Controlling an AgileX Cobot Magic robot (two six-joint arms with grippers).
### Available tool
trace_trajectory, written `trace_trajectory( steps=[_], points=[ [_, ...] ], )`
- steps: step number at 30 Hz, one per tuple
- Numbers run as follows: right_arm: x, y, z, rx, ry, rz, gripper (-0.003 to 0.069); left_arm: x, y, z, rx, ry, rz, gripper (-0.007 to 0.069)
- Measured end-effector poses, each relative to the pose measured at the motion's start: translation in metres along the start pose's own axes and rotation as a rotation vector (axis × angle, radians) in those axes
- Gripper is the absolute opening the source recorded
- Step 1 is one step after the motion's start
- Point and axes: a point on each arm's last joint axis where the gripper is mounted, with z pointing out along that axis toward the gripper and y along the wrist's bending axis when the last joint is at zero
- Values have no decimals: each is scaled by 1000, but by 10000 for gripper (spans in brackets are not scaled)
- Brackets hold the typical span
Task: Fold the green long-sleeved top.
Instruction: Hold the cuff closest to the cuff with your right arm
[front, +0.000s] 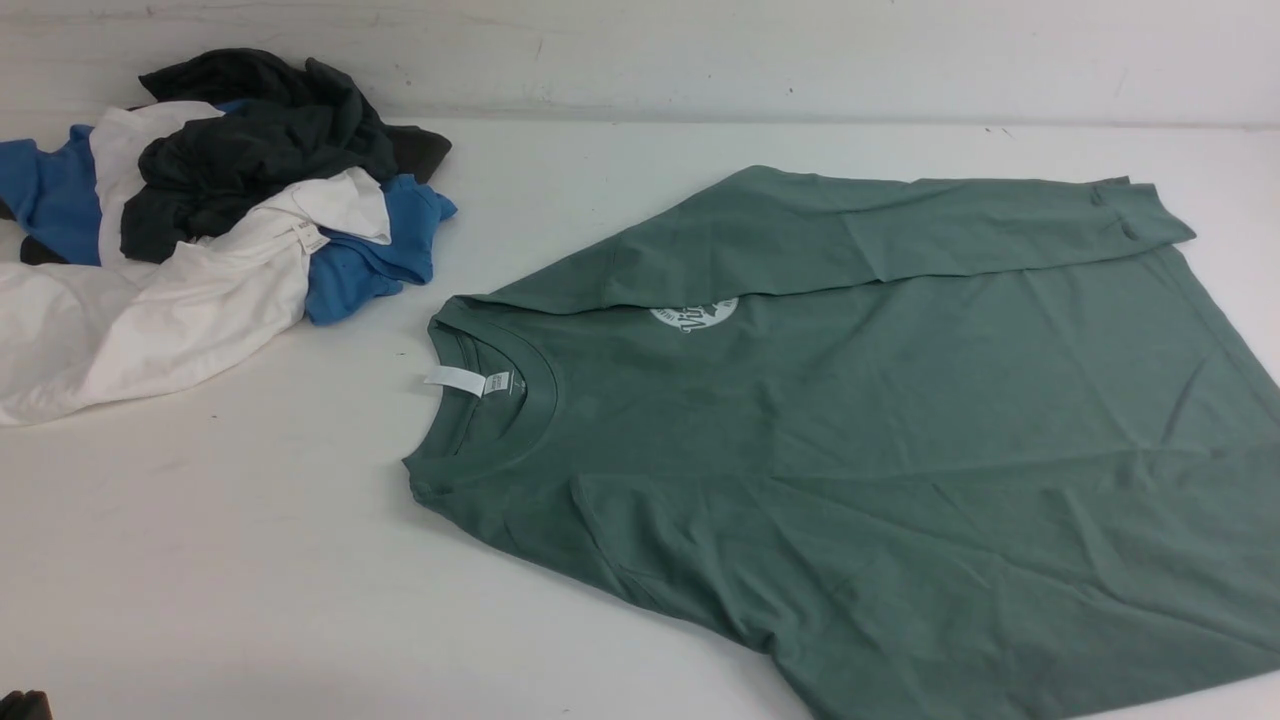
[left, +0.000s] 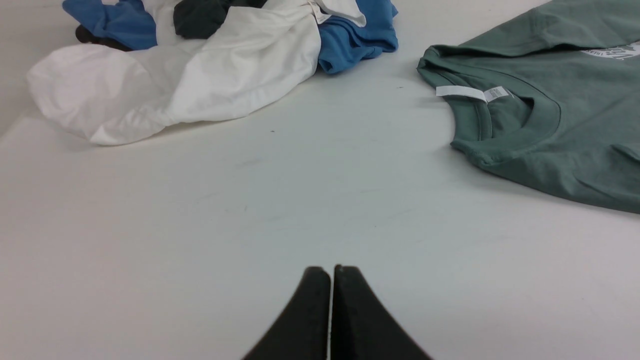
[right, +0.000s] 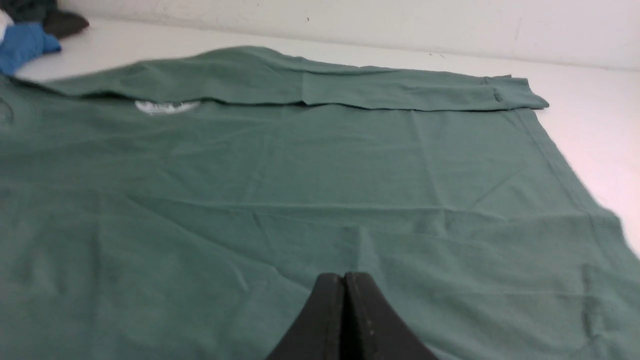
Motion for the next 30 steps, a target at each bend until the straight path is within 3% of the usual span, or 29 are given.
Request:
trace_trajectory(
  steps=[1,2,5,7,9,12,14,18,21,27,30],
  points=[
    [-2,2,0,-19,-24,142,-15,0,0,0,0,0,0,-4],
    [-3,2,0,-23,-28,175,-15,0,0,0,0,0,0,-4],
    [-8,7,-1,-104,-53,768,-15,0,0,0,0,0,0,-4],
    [-9,8,-1,-136,-50,974,-15,0,0,0,0,0,0,-4],
    [-12,8,-1,-155,-64,1111,-15,0,0,0,0,0,0,-4],
    [-16,5,-2,-154,-123,1194,-15,0,0,0,0,0,0,-4],
    [-19,1,-2,-130,-188,1139,-15,0,0,0,0,0,0,-4],
    [-32,-4,-6,-86,-291,895,-15,0,0,0,0,0,0,-4],
    [-67,-4,-9,-58,-332,711,-15,0,0,0,0,0,0,-4],
    [-117,8,23,-79,-111,495,-13,0,0,0,0,0,0,-4],
    [-146,19,66,-145,169,301,-13,0,0,0,0,0,0,-4]
  ],
)
